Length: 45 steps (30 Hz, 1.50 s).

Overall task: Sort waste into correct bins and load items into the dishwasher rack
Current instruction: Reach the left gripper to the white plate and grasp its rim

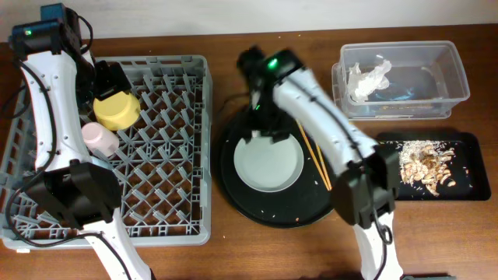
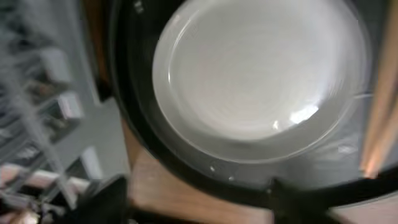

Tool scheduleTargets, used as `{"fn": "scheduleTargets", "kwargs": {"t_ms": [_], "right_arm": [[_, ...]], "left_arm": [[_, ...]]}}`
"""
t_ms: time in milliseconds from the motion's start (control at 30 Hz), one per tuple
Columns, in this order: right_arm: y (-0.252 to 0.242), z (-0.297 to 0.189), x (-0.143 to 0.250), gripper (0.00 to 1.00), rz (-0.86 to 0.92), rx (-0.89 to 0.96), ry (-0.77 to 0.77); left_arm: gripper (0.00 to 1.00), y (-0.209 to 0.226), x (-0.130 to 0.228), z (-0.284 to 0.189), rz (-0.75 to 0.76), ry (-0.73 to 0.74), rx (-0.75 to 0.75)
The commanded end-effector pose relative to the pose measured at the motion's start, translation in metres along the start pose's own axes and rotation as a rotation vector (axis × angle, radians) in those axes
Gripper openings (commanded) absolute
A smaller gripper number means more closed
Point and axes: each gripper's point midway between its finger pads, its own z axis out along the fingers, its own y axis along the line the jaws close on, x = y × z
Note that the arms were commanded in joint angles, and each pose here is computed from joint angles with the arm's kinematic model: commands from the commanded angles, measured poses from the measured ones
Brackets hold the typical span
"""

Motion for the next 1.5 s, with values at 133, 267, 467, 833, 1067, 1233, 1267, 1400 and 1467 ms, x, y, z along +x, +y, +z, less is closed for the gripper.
{"fn": "scheduleTargets", "kwargs": {"t_ms": [133,267,467,833,1067,1233,1267,1400,1467], "right_arm": [[-0.152,-0.201,-0.033,0.99,0.223,0.056,-0.540],[-0.297,-0.236,-0.011,0.99,0.565,0.229,-0.617],[-0.391,-0.250,0.031,0.99,0.817,0.268,-0.632],[-0.407,-0.252,0.041,0.99,0.866,0.275,-0.634],[-0.407,-0.252,0.041,0.99,0.866,0.274,-0.635],[-0.407,-0.252,0.041,0.99,0.866,0.274,-0.635],[-0.407,-0.252,0.041,0.99,0.866,0.274,-0.635],[-0.407,-0.252,0.041,0.99,0.866,0.275,-0.634],[-0.407,-0.252,0.041,0.99,0.866,0.274,-0.635]], "left_arm": [[0.99,0.003,-0.003,-0.003,-0.003,-0.015,-0.002],[0.99,0.003,-0.003,-0.003,-0.003,-0.015,-0.002],[0.99,-0.016,0.001,-0.004,-0.002,0.012,0.113],[0.99,-0.209,0.137,0.000,0.559,0.205,0.347],[0.89,-0.317,0.267,0.042,0.976,-0.017,0.128],[0.68,-0.337,0.327,0.106,0.964,0.045,0.119],[0.67,-0.340,0.336,0.114,0.965,0.058,0.115],[0.56,-0.339,0.350,0.146,0.908,0.035,0.021],[0.52,-0.335,0.350,0.156,0.903,0.042,-0.007]]}}
